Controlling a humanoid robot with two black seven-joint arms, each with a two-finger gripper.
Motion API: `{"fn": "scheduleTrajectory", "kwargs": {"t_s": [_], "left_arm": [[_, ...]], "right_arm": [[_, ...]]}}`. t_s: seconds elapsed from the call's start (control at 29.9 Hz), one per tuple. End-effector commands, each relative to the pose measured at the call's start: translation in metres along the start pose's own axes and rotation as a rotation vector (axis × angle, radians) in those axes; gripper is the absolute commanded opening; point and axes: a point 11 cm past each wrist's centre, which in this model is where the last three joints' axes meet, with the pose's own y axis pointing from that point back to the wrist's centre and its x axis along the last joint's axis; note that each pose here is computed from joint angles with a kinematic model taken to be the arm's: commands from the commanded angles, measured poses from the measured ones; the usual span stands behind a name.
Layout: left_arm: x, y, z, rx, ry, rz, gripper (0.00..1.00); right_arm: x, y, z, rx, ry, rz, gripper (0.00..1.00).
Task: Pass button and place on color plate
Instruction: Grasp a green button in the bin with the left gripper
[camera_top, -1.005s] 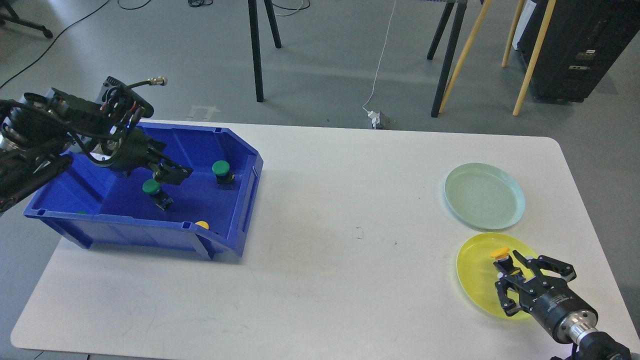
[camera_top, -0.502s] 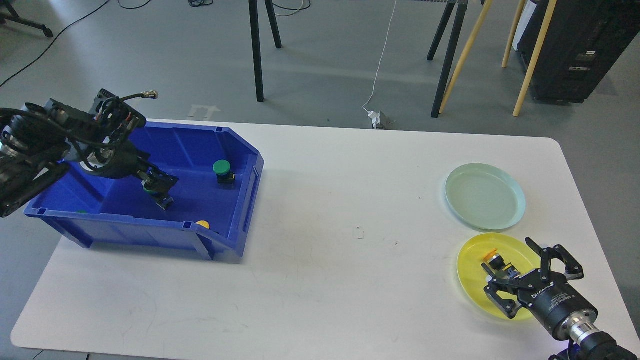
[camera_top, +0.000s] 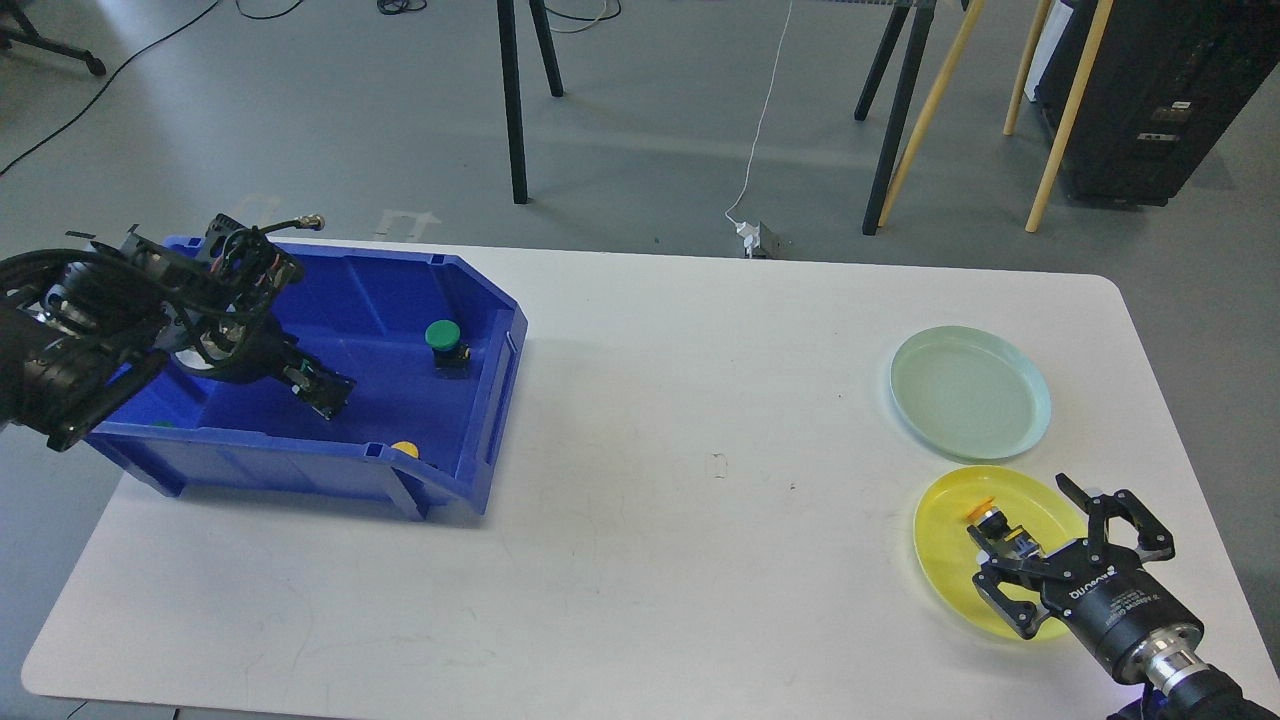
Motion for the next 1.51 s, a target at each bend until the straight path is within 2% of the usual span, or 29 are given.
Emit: {"fn": "scheduleTrajectory", "kwargs": {"t_s": [0.0,0.3,0.5,0.74,0.8,0.87,0.97,1.14,1.34,1.47], "left_arm": [[-0.001,-0.002,-0.003,0.014,0.010,-0.008,0.91],[-0.009,-0.012,-0.003,0.037,0.008,-0.053,0.91],[-0.011,-0.015,0.000,0.025,0.027,-0.051,0.74],[-0.009,-0.017,-0.001,0.030,0.048,-0.047,0.70],[-0.008,-0.017,-0.001,0.029,0.062,-0.042,0.63],[-0.008,-0.018,0.000,0.025,0.067,-0.038,0.60],[-0.007,-0.018,0.001,0.024,0.065,-0.039,0.49],[-0.009,-0.017,-0.002,0.029,0.064,-0.043,0.21],[0.003,-0.012,-0.001,0.019,0.069,-0.011,0.18],[0.048,0.022,-0.006,-0.033,0.132,0.138,0.18]], "right_arm": [[-0.001,0.000,0.000,0.001,0.000,-0.005,0.99],[0.001,0.001,0.000,0.000,-0.001,-0.001,0.99],[0.003,0.003,0.001,0.002,-0.003,0.005,0.99],[0.005,0.005,0.002,0.003,-0.006,0.013,0.99],[0.006,0.006,0.003,0.003,-0.007,0.014,0.99],[0.006,0.006,0.003,0.003,-0.007,0.014,0.99],[0.007,0.007,0.003,0.004,-0.008,0.017,0.99],[0.005,0.006,0.001,0.008,-0.006,0.013,0.99],[-0.003,0.003,-0.024,0.070,0.012,-0.011,0.99],[-0.032,-0.014,-0.057,0.124,0.082,-0.089,0.99]]}}
